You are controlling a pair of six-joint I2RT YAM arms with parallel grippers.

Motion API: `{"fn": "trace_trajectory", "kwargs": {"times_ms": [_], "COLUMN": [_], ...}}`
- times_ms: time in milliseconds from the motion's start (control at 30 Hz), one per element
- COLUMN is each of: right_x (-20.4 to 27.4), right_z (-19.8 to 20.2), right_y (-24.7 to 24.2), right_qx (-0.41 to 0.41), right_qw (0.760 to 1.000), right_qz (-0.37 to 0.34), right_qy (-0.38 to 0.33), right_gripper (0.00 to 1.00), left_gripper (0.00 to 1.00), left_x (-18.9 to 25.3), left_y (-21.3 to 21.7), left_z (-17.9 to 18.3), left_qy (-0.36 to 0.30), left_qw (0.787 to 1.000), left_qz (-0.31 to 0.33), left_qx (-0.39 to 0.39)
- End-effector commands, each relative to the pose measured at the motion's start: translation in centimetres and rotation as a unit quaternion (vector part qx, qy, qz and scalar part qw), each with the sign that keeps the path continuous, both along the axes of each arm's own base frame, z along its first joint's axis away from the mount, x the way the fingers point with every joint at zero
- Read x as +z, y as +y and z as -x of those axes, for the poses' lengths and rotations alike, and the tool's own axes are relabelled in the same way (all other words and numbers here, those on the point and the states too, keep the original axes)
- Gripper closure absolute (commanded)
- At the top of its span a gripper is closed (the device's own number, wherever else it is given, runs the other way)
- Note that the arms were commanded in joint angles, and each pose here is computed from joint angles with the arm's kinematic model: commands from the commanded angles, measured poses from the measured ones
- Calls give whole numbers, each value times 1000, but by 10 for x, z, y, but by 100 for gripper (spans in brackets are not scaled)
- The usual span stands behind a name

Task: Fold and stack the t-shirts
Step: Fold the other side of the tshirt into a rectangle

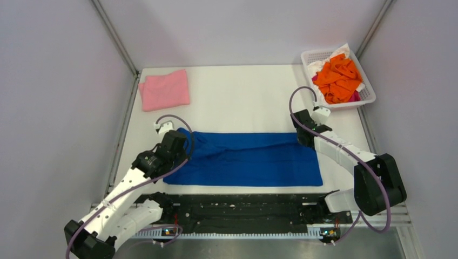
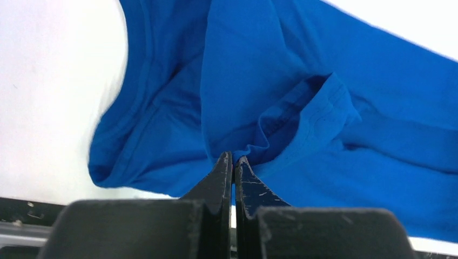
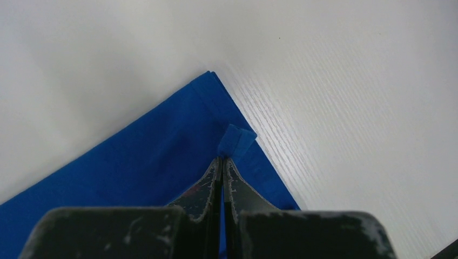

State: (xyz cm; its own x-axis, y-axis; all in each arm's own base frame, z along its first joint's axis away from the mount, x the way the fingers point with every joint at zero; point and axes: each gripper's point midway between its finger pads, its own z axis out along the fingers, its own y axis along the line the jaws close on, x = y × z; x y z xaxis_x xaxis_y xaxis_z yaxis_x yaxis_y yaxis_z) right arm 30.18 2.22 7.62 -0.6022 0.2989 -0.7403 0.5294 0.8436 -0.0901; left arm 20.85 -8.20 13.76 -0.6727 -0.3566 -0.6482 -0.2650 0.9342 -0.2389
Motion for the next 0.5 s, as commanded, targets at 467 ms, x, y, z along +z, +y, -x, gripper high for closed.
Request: {"fn": "trace_trajectory", "kwargs": {"times_ms": [467], "right_x": [-8], "right_z": [-1], "right_y": [1], "right_qx": [-25], "right_qw": [1000], "right_qz": [-2], "right_qy": [-2], "right_gripper": [86], "left_gripper": [100], "left_x": [-55], "left_y": [-40], "left_z": [72], "left_qy": [124], "left_qw": [986], "left_qz": [103], "left_qx": [-41]}}
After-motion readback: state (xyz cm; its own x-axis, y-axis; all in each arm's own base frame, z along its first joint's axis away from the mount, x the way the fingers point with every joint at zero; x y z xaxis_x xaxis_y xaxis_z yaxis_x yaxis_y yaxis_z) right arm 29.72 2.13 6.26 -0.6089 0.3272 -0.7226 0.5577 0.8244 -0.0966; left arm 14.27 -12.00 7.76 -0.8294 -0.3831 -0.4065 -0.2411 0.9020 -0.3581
